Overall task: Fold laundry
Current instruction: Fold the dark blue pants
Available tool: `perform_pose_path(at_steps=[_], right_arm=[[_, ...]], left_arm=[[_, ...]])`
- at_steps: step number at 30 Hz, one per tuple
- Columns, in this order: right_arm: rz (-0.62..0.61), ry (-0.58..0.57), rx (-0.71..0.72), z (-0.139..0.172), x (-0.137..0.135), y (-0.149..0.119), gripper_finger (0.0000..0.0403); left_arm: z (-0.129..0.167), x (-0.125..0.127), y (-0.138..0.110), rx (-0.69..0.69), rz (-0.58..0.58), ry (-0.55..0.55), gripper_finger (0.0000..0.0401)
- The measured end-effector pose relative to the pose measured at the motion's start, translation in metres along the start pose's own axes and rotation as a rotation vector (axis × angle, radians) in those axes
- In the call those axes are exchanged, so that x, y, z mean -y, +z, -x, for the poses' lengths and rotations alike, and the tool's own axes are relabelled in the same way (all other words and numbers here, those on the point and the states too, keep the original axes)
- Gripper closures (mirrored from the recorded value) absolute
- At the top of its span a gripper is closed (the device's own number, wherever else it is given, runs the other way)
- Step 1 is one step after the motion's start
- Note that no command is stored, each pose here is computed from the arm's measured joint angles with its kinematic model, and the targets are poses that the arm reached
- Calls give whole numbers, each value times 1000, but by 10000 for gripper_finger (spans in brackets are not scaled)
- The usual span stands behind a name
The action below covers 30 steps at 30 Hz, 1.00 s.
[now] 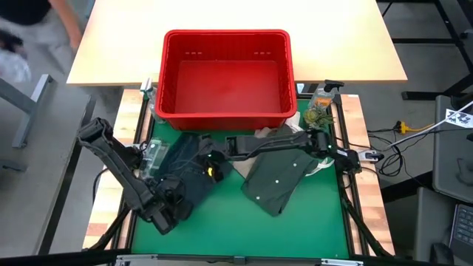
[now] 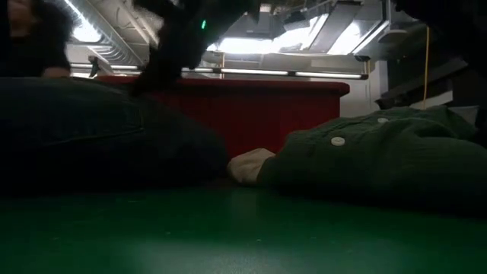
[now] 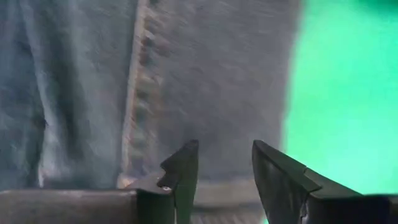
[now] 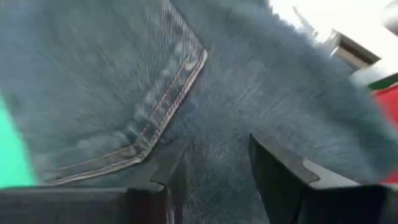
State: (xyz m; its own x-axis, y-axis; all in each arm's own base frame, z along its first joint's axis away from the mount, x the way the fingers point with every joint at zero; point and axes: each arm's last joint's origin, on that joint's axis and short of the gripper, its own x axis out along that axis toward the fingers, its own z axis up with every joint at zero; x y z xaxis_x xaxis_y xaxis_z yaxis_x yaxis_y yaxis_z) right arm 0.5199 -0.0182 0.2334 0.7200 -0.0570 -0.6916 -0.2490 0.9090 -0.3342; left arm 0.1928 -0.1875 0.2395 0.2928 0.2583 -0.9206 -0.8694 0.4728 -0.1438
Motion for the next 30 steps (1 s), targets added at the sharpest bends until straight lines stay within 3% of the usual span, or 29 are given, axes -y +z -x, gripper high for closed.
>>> perform_pose_path(at_steps=[6,13,20,30], right_arm=[[-25,-6,-56,-36,6,-26,239],[-183,-8,-133,-59,25,-58,239],[-281,71,-181,-58,28,-69,240],[-259,321,-322,-49,-16,-66,240]], left_arm=[[-36,-12,6,51,-4,162,281],[-77,-43,15,102,24,313,318],[-95,-51,17,94,58,308,340],[-64,-14,16,-10,-92,162,357]])
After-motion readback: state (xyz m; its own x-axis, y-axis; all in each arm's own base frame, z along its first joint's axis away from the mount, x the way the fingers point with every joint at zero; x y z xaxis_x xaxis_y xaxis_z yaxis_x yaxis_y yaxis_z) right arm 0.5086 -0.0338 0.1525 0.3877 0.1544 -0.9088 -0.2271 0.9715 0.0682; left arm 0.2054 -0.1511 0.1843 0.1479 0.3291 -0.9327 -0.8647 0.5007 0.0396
